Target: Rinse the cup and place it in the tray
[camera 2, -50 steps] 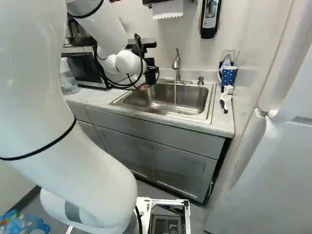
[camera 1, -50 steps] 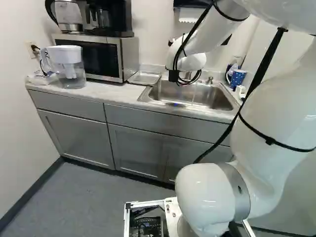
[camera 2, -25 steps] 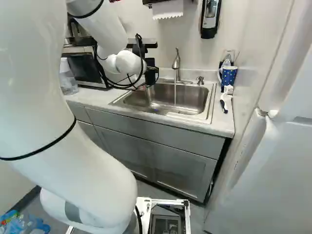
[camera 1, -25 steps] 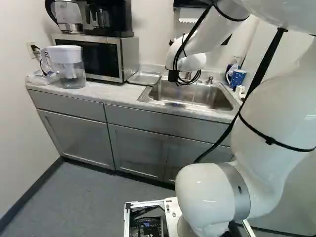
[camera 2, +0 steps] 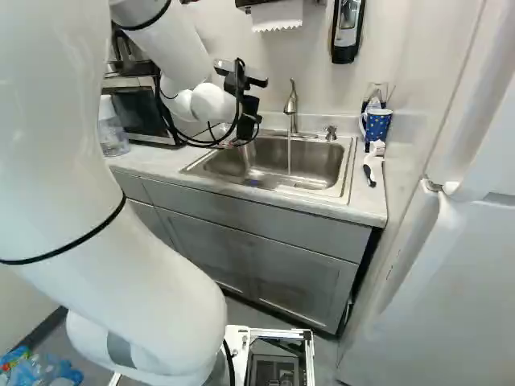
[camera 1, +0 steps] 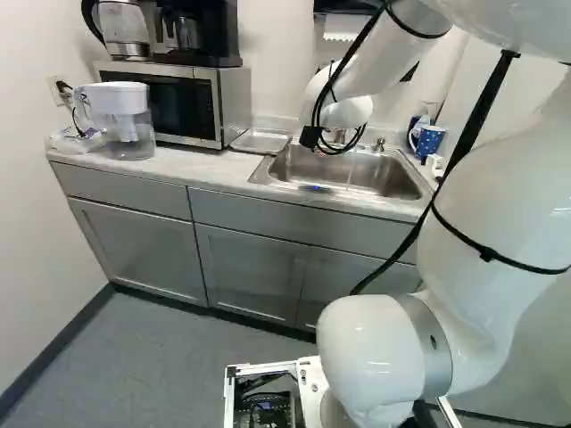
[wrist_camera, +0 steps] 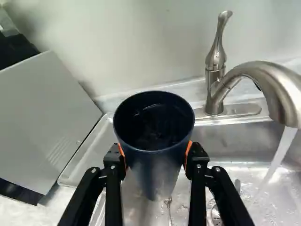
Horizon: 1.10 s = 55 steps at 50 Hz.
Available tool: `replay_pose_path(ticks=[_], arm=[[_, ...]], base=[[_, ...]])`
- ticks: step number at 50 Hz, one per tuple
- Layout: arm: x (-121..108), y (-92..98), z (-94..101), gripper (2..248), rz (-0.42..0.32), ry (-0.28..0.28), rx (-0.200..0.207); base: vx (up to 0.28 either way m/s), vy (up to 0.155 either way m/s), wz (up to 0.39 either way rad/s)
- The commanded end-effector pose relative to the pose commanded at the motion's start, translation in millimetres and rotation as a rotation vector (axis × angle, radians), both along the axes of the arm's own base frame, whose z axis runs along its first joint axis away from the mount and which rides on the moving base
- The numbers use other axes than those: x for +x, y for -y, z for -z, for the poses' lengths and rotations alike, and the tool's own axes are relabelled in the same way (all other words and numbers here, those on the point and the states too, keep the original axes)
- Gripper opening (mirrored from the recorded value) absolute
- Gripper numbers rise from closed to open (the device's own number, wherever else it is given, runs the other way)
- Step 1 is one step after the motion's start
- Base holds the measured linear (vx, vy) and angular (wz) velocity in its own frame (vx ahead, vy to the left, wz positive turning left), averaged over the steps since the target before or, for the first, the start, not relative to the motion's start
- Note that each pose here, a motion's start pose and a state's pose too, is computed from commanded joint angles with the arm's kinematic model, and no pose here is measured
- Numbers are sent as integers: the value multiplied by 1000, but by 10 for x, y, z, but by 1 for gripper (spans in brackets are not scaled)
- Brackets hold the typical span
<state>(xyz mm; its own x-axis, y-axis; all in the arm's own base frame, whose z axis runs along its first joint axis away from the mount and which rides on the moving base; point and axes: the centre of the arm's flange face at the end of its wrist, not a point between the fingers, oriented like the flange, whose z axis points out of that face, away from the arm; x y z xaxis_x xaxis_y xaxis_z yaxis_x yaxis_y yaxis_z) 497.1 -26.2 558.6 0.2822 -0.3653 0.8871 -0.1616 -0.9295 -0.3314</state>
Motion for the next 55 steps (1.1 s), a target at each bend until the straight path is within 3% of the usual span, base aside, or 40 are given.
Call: replay_pose_path(ticks=[55], arm=[[0, 0, 0, 126, 186, 29, 547]], base=[[0, 0, 0]])
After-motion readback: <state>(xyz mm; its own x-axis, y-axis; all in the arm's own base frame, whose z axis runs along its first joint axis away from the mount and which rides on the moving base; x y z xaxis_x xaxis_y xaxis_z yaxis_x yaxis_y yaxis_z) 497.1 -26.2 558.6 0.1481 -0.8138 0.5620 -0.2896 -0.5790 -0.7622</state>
